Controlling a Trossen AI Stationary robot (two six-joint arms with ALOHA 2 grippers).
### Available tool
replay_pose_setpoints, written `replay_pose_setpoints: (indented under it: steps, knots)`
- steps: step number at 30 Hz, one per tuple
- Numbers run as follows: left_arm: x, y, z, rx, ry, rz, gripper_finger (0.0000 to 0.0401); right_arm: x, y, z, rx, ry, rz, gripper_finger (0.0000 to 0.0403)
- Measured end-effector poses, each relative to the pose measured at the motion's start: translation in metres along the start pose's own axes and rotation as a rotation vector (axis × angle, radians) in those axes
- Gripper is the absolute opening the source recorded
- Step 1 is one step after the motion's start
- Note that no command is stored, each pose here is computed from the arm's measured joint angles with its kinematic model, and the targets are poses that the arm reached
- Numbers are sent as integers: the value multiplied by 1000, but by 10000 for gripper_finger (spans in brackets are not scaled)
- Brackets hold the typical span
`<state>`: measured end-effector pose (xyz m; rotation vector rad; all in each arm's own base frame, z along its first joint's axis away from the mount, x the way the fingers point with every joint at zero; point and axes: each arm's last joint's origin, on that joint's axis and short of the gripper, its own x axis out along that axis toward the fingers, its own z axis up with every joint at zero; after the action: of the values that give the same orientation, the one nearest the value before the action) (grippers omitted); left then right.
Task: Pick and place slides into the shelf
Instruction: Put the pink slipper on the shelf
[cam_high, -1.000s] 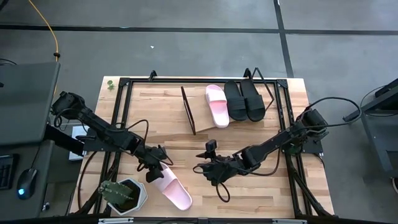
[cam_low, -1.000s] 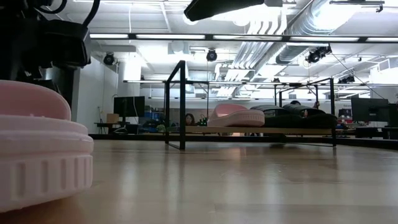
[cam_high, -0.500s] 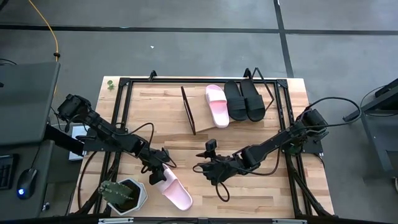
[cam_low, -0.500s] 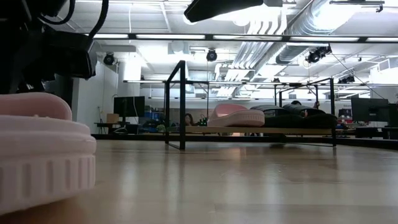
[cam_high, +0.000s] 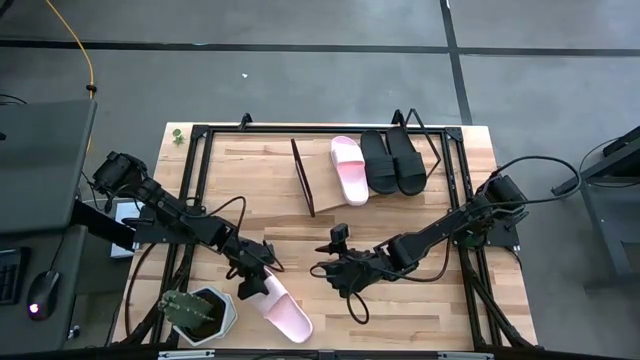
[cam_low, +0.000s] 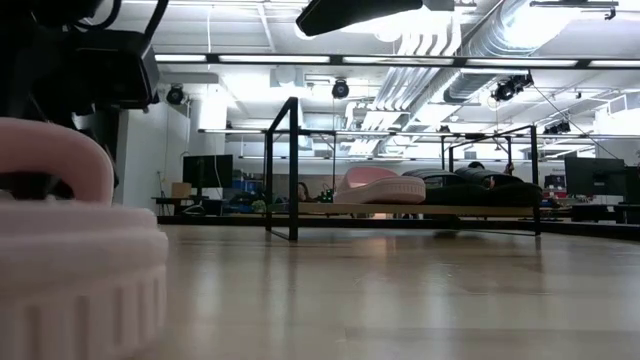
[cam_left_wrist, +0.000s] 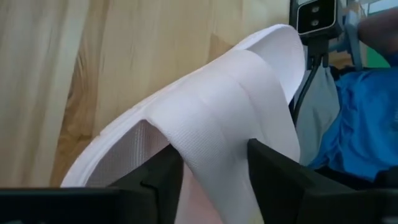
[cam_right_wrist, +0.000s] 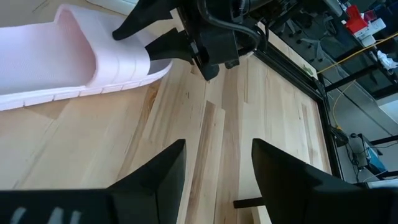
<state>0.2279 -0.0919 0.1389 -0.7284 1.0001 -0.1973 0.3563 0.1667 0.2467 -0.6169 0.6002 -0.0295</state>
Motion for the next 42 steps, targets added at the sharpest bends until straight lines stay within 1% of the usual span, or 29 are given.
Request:
replay_pose_setpoints:
  steps: [4,9,11,12,16,19,22,25,27,29,31,34,38,42]
  knots:
    - [0,0,0,7,6,-5,107,0,0,0,0,0,0,174]
    - [0,-1,0,27,19,-20,29,0,0,0,0,0,0,174]
    - [0,-1,0,33,19,-22,10,0,0,0,0,0,0,174]
    - [0,-1,0,34,17,-24,8,0,0,0,-1,1,-4,174]
    - [0,-2,1,39,6,-36,22,-1,0,-2,-33,29,-50,174]
    - [0,-2,1,40,5,-36,15,-3,2,-2,-65,45,-81,174]
    - [0,-2,1,43,5,-37,5,-5,5,0,-97,36,-87,174]
    - [0,-3,1,44,4,-37,13,-8,8,2,-126,28,-112,174]
    - [0,-5,3,58,-1,-42,16,-10,10,2,-152,39,-149,174]
    - [-1,-8,6,71,-9,-51,14,-13,11,2,-175,63,-203,174]
    - [-2,-12,9,85,-19,-62,7,-14,14,1,-200,77,-230,174]
    - [-4,-23,17,128,-36,-100,5,-17,17,4,-217,60,-228,174]
    - [-7,-35,27,168,-61,-126,14,-22,22,8,-252,37,-243,174]
    - [-11,-44,35,206,-56,-96,10,-27,28,11,-295,20,-250,174]
